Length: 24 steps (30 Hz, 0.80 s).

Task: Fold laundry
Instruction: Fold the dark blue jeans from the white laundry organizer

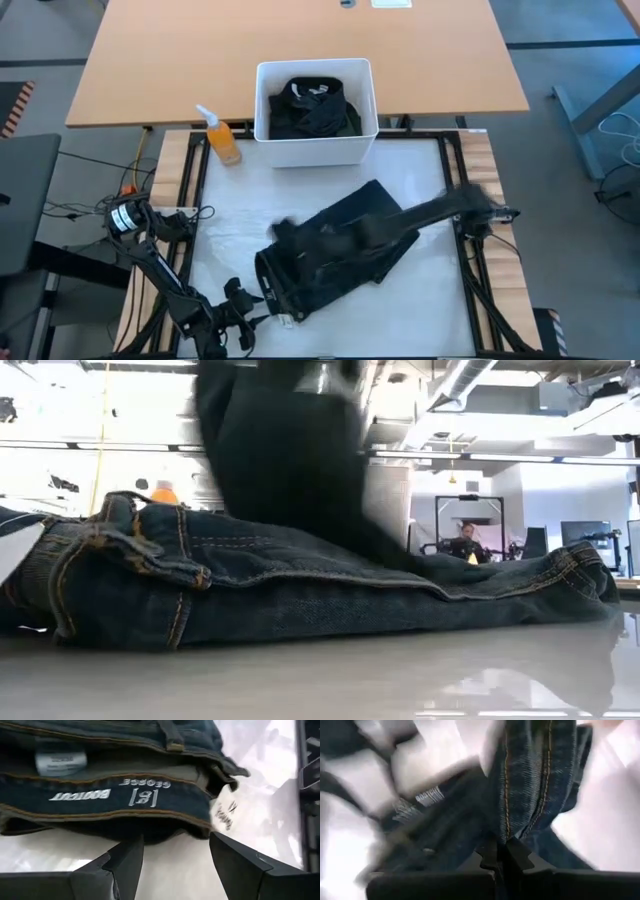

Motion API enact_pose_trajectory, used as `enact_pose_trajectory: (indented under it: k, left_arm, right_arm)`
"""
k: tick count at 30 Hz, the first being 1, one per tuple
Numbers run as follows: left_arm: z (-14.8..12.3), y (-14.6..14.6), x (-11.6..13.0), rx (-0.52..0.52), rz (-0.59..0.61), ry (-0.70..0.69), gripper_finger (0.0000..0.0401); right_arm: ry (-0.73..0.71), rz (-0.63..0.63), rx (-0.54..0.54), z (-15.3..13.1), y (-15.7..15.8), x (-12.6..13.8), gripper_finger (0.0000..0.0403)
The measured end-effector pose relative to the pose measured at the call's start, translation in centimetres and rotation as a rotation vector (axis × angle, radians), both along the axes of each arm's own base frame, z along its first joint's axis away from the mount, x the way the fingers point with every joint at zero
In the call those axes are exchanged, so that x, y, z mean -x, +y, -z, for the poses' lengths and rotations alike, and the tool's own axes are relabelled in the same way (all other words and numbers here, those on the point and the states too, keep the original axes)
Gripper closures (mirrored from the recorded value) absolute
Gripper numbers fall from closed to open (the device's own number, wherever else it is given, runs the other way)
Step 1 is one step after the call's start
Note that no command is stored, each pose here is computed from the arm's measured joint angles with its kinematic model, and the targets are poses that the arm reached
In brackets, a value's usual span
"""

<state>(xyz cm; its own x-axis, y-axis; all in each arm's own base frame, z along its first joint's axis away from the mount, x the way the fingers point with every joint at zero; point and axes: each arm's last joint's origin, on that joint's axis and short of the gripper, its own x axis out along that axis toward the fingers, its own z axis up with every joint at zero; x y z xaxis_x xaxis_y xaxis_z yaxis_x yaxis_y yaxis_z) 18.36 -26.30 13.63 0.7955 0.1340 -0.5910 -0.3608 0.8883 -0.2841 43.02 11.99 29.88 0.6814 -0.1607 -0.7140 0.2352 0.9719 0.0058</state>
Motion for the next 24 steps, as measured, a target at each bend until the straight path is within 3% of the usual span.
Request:
enact_pose_trajectory:
  k: [4, 7, 9, 16, 21, 24]
  left_arm:
    - [-0.1, -0.2, -0.1, 0.027, 0.013, 0.004, 0.0184]
    - [0.0, -0.2, -0.1, 0.044, 0.014, 0.018, 0.0184]
    - [0.0, -0.2, -0.1, 0.053, 0.022, 0.031, 0.0184]
    - [0.1, 0.0, -0.1, 0.029, 0.016, 0.044, 0.0184]
    - [0.1, 0.3, -0.4, 0.027, -0.001, 0.047, 0.0184]
    - [0.2, 0.5, -0.6, 0.022, -0.009, 0.050, 0.0184]
  right_arm:
    - [0.004, -0.068, -0.129, 5.5, 0.9, -4.5, 0.0377]
    - [0.074, -0.096, -0.150, 9.3, 1.5, -6.0, 0.0367]
    - [0.097, -0.104, -0.148, 10.1, 1.6, -6.3, 0.0356]
    - [0.083, -0.241, -0.221, 6.3, 1.0, -5.6, 0.0307]
    - [-0.007, -0.315, -0.209, -1.1, 0.1, -2.4, 0.0276]
    - [-0.009, -0.361, -0.177, -4.0, 0.0, -0.1, 0.0263]
